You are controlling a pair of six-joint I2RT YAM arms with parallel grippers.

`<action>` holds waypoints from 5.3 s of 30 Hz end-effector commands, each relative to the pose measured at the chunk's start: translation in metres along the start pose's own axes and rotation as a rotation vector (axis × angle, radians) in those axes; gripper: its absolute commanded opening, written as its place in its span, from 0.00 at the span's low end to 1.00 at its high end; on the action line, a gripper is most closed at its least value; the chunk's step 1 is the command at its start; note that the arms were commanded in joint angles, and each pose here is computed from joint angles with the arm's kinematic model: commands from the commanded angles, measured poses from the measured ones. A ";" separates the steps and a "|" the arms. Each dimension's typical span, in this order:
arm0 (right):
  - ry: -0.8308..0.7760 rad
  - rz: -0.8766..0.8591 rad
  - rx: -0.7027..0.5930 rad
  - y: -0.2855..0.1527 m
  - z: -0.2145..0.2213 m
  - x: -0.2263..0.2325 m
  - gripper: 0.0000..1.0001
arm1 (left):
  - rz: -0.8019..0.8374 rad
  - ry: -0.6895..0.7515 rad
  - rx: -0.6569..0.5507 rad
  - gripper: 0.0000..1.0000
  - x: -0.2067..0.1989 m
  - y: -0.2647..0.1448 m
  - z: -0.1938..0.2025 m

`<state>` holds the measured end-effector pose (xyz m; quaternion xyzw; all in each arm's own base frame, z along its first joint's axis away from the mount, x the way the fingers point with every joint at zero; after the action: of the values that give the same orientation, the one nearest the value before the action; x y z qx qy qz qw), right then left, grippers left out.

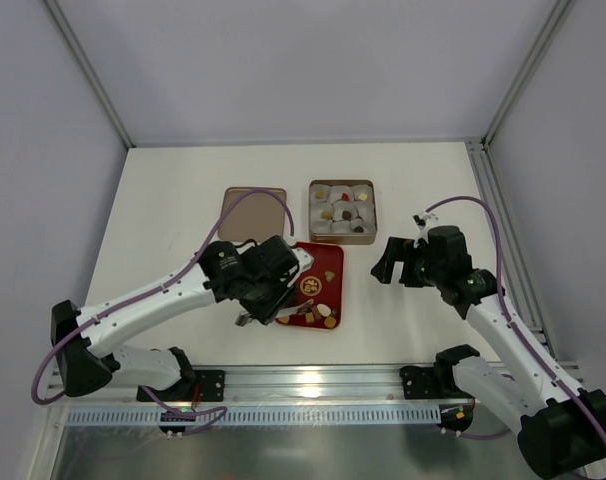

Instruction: Pack the chocolate

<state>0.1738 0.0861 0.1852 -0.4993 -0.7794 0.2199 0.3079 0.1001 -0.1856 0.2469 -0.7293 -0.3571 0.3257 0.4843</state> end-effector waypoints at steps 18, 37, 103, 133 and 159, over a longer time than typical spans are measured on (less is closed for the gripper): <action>-0.022 -0.004 -0.039 -0.002 -0.004 0.001 1.00 | 0.017 0.028 -0.035 0.36 -0.007 0.003 -0.012; -0.023 -0.010 -0.038 0.000 -0.003 0.001 1.00 | -0.002 0.029 -0.011 0.33 -0.008 0.013 -0.014; -0.027 -0.023 -0.033 -0.004 -0.009 0.004 1.00 | -0.056 -0.125 -0.067 0.41 0.006 0.018 -0.051; -0.030 -0.027 -0.036 -0.003 -0.008 0.004 1.00 | -0.119 -0.122 -0.136 0.25 0.008 0.004 -0.064; -0.023 -0.005 -0.085 -0.010 -0.022 0.006 1.00 | -0.063 -0.154 -0.351 0.24 -0.006 -0.014 -0.158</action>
<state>0.1730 0.0867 0.1843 -0.4944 -0.7801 0.2237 0.3114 0.2049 -0.2494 0.2932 -0.7373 -0.4659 0.3081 0.3801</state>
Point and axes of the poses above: each gripper's point midway between its finger pads, its own y axis out along the fingers, its own x axis along the line the jaws close on, z = x × y, the point moved 9 cm from there along -y, back along the fingers, and after that the axes turned 13 degrees about -y, right-handed, at the moved point
